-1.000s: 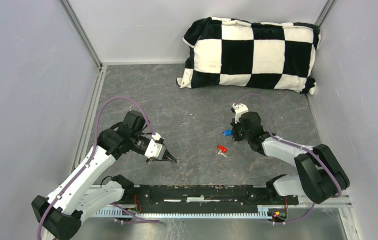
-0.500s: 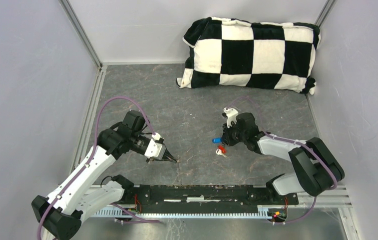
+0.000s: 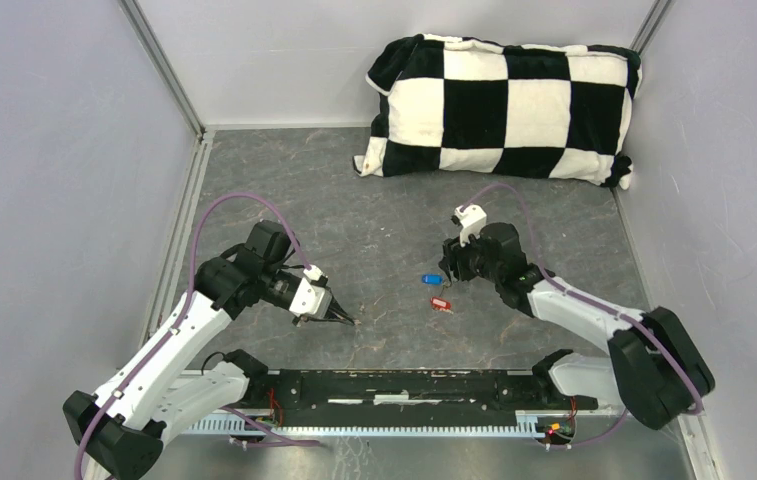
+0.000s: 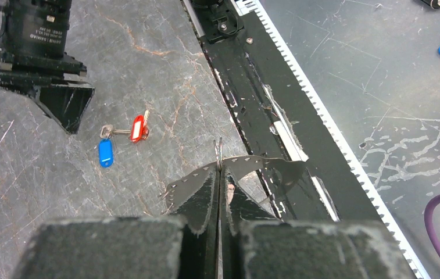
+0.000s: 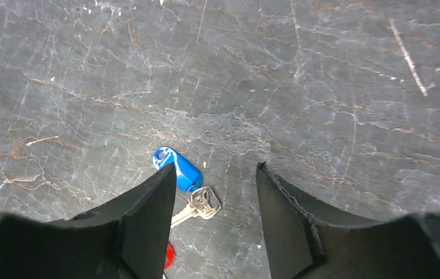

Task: Put the keys on the keyring

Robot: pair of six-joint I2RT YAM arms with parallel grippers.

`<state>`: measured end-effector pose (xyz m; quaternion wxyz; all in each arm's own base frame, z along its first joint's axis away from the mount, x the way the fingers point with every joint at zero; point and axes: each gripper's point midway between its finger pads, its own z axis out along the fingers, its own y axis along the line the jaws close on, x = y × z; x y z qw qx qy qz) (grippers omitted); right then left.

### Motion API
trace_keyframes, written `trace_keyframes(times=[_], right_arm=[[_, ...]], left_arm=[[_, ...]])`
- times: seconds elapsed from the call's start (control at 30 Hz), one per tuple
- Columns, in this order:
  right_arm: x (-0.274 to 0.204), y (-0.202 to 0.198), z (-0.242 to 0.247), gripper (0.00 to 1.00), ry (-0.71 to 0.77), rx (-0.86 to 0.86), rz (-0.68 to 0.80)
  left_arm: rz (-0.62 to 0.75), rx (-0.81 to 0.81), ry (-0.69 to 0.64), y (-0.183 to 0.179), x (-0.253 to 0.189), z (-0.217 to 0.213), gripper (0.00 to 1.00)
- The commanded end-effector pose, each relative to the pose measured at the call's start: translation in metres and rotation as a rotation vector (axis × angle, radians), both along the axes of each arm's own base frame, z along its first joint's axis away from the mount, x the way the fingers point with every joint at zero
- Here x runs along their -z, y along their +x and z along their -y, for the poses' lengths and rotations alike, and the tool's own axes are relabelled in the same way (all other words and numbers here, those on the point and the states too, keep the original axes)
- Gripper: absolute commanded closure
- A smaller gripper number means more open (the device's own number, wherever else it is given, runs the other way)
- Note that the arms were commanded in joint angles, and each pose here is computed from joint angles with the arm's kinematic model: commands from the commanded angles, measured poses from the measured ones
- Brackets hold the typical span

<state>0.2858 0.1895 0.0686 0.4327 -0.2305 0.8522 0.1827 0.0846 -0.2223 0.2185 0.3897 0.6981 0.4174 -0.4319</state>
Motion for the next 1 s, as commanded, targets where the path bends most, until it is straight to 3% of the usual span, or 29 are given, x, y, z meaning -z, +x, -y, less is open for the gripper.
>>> trace_keyframes(times=[0.0,0.2,0.6,0.97], right_arm=[[-0.012,0.001,0.007,0.41,0.025,0.027,0.095],[0.008,-0.015,0.0,0.42,0.096,-0.012,0.084],[0.019,-0.016,-0.009,0.47,0.011,-0.099,0.111],[0.046,-0.019,-0.006,0.63,-0.081,-0.114,0.033]], left_arm=[[0.058,0.036,-0.07,0.002,-0.023,0.005,0.98],[0.026,0.02,-0.083,0.005,-0.027,0.01,0.98],[0.029,0.011,-0.076,0.007,-0.027,0.01,0.98],[0.036,0.003,-0.071,0.008,-0.027,0.009,0.98]])
